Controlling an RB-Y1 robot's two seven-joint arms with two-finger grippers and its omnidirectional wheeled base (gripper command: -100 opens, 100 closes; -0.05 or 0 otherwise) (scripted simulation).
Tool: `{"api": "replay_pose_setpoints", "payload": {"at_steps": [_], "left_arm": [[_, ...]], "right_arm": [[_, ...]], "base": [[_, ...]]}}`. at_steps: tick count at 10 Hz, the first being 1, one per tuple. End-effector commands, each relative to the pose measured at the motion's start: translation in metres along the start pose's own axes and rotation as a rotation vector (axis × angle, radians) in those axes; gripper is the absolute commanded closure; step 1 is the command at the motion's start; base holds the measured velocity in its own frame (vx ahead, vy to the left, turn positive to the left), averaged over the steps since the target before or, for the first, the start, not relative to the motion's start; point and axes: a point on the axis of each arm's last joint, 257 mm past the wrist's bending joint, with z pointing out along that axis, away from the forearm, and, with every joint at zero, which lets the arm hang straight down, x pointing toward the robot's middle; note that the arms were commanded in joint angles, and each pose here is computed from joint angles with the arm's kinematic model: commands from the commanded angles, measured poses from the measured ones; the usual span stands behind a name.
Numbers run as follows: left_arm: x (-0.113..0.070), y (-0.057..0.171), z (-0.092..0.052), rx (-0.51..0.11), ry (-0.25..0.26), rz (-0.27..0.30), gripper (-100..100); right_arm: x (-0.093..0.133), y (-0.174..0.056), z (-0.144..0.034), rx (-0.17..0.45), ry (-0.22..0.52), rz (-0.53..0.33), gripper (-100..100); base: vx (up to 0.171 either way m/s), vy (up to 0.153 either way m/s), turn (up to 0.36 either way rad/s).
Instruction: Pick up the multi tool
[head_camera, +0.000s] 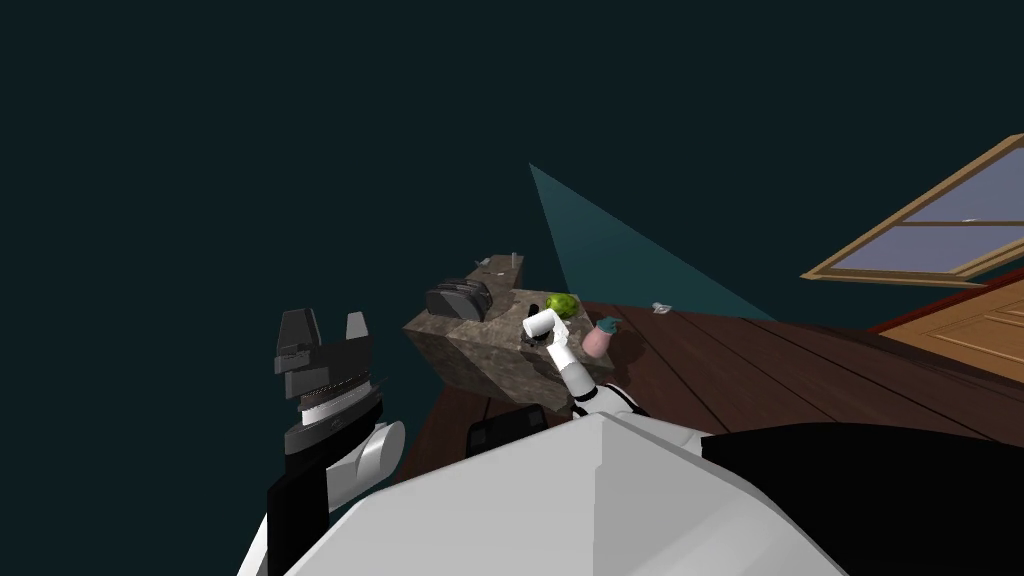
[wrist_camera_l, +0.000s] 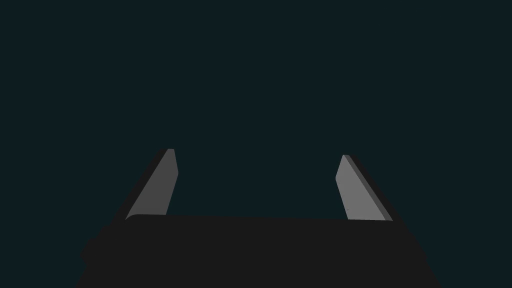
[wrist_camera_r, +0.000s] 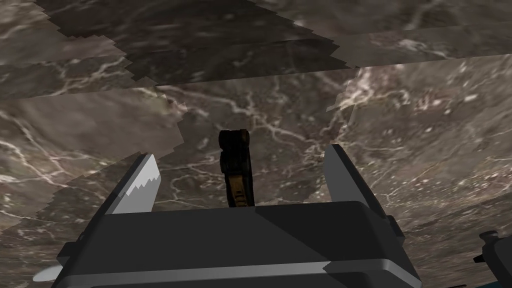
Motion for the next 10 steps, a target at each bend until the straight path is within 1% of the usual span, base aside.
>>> {"api": "replay_pose_setpoints", "payload": {"at_steps": [1, 2, 6, 7, 8, 10], "left_arm": [[0.000, 0.000, 0.000, 0.000, 0.000, 0.000, 0], [0.000, 0.000, 0.000, 0.000, 0.000, 0.000, 0], [0.000, 0.000, 0.000, 0.000, 0.000, 0.000, 0], [0.000, 0.000, 0.000, 0.000, 0.000, 0.000, 0], [0.000, 0.000, 0.000, 0.000, 0.000, 0.000, 0], [0.000, 0.000, 0.000, 0.000, 0.000, 0.000, 0]], "right_arm": [[0.000, 0.000, 0.000, 0.000, 0.000, 0.000, -100], [0.000, 0.000, 0.001, -0.001, -0.002, 0.001, 100], [0.000, 0.000, 0.001, 0.000, -0.002, 0.000, 100], [0.000, 0.000, 0.001, 0.000, -0.002, 0.001, 0], [-0.002, 0.000, -0.008, -0.002, 0.000, -0.004, 100], [-0.003, 0.000, -0.017, -0.002, 0.001, -0.009, 100]], "base": [[-0.004, -0.006, 0.008], [0.000, 0.000, 0.000], [0.000, 0.000, 0.000], [0.000, 0.000, 0.000], [0.013, 0.010, -0.045], [0.011, 0.015, -0.042]]}}
